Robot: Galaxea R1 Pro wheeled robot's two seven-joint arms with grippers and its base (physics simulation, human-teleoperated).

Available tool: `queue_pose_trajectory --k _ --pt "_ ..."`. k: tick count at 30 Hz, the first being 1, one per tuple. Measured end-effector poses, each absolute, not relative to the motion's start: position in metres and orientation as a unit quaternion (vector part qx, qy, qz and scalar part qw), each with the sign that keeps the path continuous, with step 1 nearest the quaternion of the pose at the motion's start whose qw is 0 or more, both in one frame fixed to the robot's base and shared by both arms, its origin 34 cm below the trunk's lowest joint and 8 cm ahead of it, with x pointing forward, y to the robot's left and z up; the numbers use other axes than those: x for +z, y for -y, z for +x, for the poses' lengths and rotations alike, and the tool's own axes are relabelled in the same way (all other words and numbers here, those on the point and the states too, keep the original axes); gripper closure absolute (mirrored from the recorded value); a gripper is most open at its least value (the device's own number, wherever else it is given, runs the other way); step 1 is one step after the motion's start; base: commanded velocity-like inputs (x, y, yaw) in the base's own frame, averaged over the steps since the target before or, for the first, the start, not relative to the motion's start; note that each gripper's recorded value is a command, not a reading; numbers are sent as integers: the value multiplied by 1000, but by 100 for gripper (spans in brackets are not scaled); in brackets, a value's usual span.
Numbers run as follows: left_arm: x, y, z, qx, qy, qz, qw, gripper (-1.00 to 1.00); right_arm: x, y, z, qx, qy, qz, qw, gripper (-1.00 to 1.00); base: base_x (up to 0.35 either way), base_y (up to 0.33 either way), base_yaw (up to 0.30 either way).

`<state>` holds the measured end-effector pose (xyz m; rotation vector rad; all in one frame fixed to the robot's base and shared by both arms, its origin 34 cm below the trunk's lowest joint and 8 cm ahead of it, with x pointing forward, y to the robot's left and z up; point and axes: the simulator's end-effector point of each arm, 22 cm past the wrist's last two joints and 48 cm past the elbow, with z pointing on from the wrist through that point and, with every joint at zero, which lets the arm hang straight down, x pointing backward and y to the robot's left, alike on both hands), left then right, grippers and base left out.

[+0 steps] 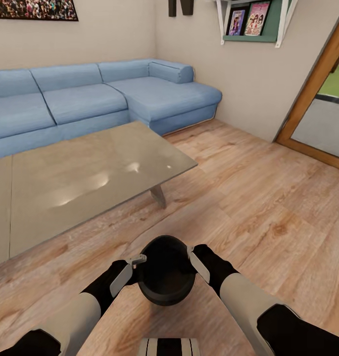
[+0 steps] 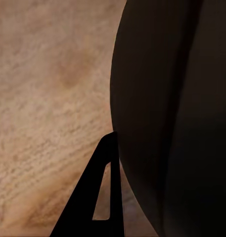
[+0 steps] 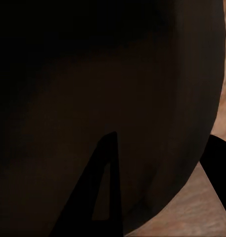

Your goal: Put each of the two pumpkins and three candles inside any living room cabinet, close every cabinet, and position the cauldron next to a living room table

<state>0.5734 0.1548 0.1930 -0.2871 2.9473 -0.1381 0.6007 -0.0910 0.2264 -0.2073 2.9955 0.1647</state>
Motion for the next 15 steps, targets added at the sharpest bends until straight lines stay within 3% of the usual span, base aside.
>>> queue_pose_trajectory --k 7,11,15 --pt "193 -155 573 -47 -990 -96 88 100 226 91 601 54 -994 -69 67 100 45 13 230" --pt "193 -155 573 -46 -990 -96 88 100 226 91 600 55 -994 -69 67 100 36 1 72" --pt "193 -155 573 -46 -990 -96 89 100 226 91 601 55 -994 -69 67 100 221 0 18"
